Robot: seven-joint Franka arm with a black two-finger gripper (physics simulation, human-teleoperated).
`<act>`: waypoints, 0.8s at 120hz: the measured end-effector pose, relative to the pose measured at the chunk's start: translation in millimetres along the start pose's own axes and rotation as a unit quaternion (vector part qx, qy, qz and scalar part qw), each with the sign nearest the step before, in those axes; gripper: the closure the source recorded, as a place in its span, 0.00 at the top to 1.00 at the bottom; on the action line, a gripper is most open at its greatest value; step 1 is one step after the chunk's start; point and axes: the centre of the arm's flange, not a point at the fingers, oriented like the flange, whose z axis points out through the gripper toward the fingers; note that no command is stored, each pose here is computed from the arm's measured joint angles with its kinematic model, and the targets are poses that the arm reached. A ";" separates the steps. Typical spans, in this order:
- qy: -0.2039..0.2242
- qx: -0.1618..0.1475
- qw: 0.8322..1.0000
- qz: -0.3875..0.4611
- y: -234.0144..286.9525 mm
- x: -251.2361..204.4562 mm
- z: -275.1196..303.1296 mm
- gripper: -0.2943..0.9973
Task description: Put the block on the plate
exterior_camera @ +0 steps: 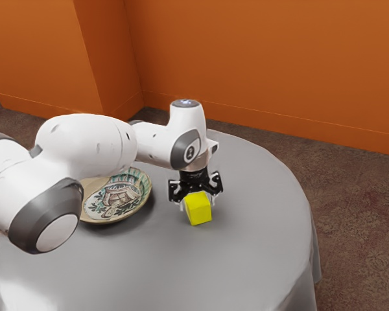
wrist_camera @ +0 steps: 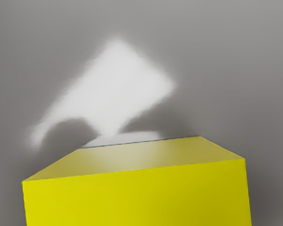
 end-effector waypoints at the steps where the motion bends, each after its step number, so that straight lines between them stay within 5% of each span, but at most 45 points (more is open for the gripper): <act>1: 0.000 0.000 1.000 -0.001 0.1 0.0 0.9 0.77; 47: 0.002 0.005 0.999 -0.038 -0.7 1.0 9.8 0.58; 80: 0.001 0.003 0.999 -0.052 -0.8 -0.5 2.3 0.56; 96: -0.002 -0.023 0.997 -0.069 -12.9 11.0 -40.8 0.56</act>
